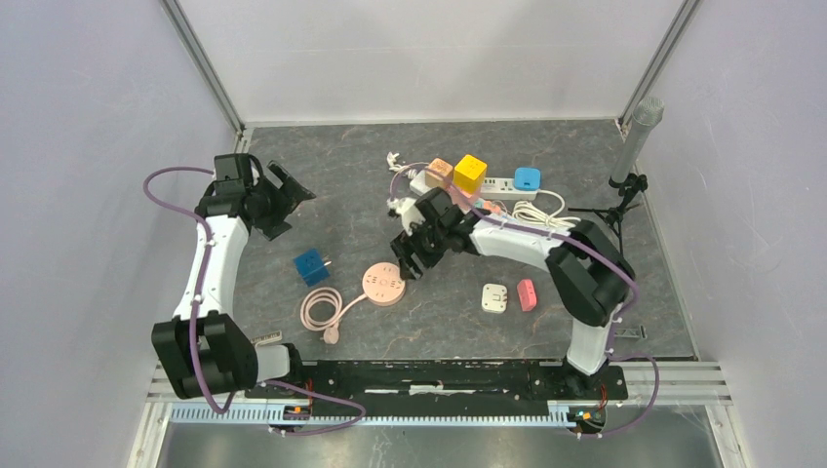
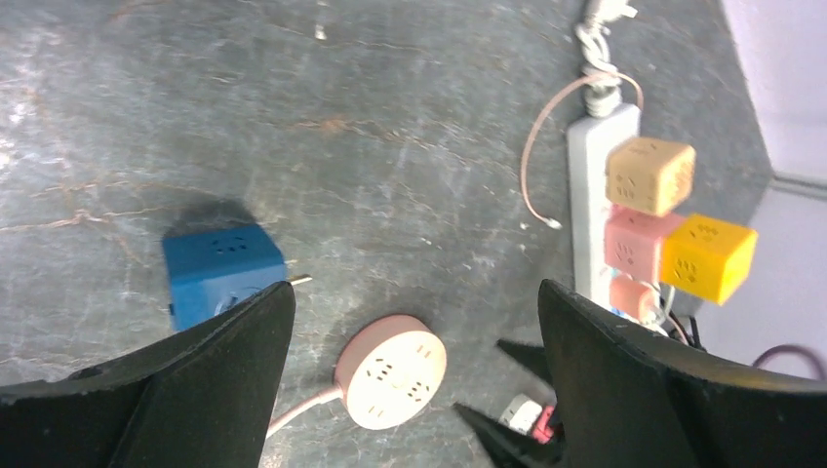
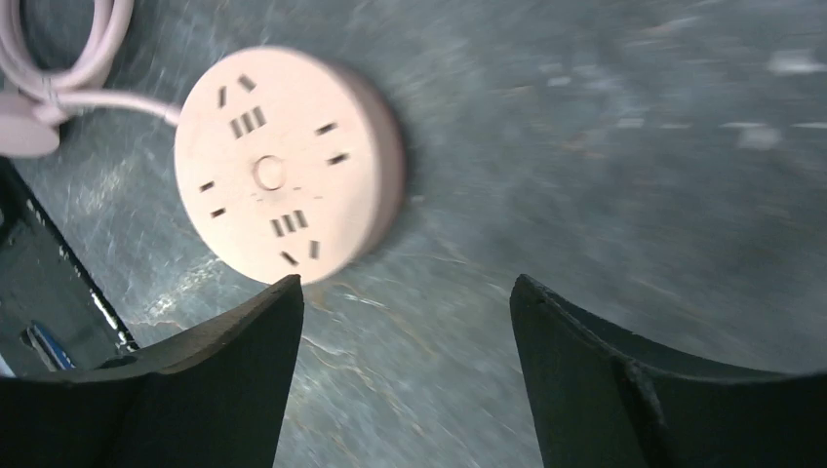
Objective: Pull the plug off the socket
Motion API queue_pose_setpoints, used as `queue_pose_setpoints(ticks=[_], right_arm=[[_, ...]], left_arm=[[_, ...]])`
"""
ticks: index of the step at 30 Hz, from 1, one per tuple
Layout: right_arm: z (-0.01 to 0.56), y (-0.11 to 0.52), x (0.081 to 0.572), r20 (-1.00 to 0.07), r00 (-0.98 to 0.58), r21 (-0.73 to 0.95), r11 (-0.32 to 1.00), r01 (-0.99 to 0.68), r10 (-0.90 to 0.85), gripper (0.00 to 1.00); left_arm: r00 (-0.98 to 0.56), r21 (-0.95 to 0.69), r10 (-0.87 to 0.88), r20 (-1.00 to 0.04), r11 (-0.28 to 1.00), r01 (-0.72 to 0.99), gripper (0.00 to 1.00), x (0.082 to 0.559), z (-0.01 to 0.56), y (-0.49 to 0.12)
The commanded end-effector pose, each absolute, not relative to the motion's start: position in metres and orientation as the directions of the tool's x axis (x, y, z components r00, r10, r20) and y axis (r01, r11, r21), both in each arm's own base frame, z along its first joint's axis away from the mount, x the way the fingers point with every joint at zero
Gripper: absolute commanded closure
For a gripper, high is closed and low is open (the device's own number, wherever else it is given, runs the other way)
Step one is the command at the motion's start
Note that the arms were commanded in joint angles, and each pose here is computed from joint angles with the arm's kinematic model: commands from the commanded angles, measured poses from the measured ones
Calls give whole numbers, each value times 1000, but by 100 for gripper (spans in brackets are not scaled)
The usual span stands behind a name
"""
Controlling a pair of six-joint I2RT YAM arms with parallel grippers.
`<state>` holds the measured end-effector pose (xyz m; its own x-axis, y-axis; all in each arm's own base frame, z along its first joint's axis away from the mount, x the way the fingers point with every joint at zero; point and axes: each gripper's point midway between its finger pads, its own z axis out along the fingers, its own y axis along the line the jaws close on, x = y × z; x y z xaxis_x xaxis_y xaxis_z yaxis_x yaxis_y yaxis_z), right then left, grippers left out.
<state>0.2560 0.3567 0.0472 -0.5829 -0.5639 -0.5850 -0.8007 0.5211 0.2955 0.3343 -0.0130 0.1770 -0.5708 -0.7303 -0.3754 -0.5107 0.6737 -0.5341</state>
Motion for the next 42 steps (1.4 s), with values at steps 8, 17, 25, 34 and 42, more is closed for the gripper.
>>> queue_pose_setpoints(ticks=[8,17,25,34,42], right_arm=[[197,194,401,-788,-499,-135,892,-432,-361,14],[156,132,412,-726,-595,-129,918,-374,-345,17],[109,145,411,-661,-673,12,892,-452,-332,23],[79,147,414,-627,-706,36,894,-447,-329,43],[67,157,410,-605,-734,101,884,-456,-310,56]], left_arm=[[-667,-677,-596,-447,713,-183,0,332,222,-59],[-683,-693,-591,-429,701,-171,0,331,222,-64],[-699,-705,-585,-411,690,-163,0,328,220,-68],[-710,-712,-582,-397,684,-162,0,327,217,-71],[-715,-712,-582,-388,682,-168,0,325,213,-72]])
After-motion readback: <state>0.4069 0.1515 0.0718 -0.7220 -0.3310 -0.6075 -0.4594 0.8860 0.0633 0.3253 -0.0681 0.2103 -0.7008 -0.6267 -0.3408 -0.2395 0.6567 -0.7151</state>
